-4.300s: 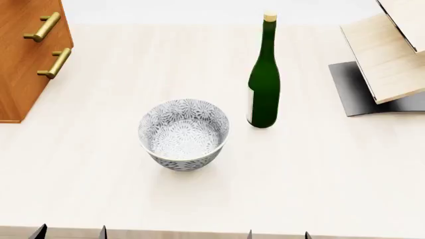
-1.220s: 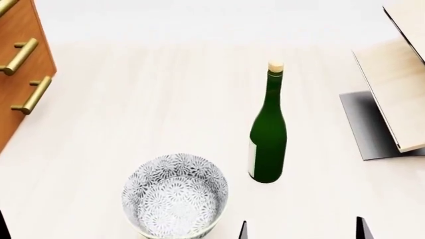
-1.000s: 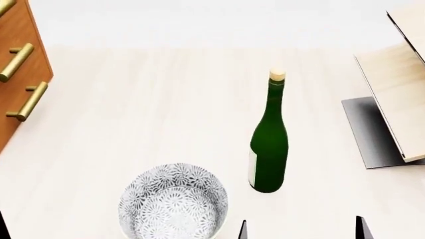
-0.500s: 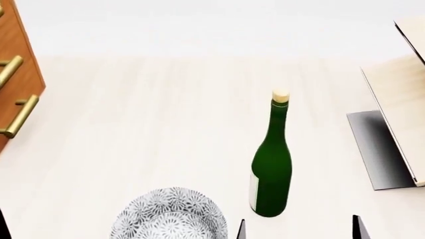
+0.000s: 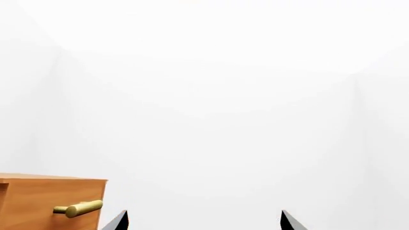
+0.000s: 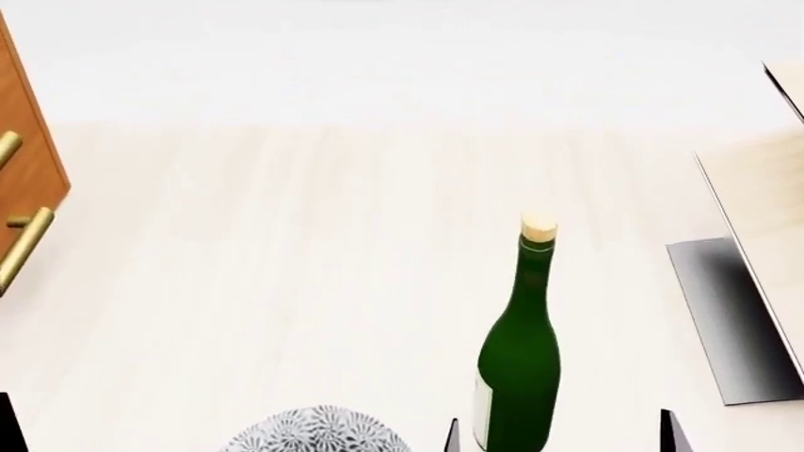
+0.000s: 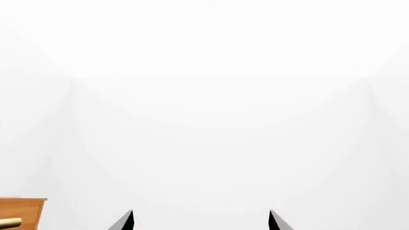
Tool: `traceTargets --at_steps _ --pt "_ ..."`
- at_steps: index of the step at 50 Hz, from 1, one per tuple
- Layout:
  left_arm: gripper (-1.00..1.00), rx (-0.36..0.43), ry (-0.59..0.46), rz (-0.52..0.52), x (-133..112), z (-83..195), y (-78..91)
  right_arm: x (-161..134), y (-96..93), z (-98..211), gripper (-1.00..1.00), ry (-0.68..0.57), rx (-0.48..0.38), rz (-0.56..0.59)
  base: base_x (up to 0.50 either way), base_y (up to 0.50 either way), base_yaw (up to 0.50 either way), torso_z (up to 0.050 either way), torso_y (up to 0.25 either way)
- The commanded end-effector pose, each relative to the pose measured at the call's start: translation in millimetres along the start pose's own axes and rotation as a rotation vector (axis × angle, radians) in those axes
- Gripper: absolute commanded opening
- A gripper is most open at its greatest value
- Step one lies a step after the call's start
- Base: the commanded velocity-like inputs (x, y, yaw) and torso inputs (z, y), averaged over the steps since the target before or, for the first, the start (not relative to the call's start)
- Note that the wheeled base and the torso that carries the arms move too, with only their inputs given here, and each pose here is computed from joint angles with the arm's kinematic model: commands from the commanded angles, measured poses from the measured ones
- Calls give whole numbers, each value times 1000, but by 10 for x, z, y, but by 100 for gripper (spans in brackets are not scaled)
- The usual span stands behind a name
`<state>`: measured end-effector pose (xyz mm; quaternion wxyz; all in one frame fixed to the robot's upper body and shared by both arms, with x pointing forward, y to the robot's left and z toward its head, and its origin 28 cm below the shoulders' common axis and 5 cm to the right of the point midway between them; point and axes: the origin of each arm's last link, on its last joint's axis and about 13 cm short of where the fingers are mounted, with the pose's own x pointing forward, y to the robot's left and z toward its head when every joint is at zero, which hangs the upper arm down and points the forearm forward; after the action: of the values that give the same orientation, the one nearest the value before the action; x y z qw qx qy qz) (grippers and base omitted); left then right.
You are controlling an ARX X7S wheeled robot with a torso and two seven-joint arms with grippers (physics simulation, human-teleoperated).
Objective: Put the wine bottle on the wine rack.
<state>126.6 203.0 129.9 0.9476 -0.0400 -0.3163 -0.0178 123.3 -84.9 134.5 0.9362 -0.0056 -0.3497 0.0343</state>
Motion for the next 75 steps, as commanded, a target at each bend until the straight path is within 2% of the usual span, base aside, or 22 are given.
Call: traceTargets --at_steps 1,16,18,20,24,75 --pt "100 -1 -1 -2 -7 11 -1 -4 3 -3 100 6 3 1 164 0 0 0 0" --pt "100 0 -2 -2 -6 6 -3 -2 3 -15 100 15 -6 0 164 0 0 0 1" --pt "100 -1 -2 -1 -5 4 -2 0 7 -35 100 71 57 14 146 0 0 0 0" --pt "100 -1 -1 -2 -5 0 -3 10 1 -77 100 90 12 2 0 0 0 0 0" --pt "100 -1 0 -3 -2 -1 -5 11 -3 -46 100 76 41 4 0 0 0 0 0" --pt "100 -2 1 -6 -6 2 -6 1 2 -20 100 67 64 12 0 -109 0 0 0"
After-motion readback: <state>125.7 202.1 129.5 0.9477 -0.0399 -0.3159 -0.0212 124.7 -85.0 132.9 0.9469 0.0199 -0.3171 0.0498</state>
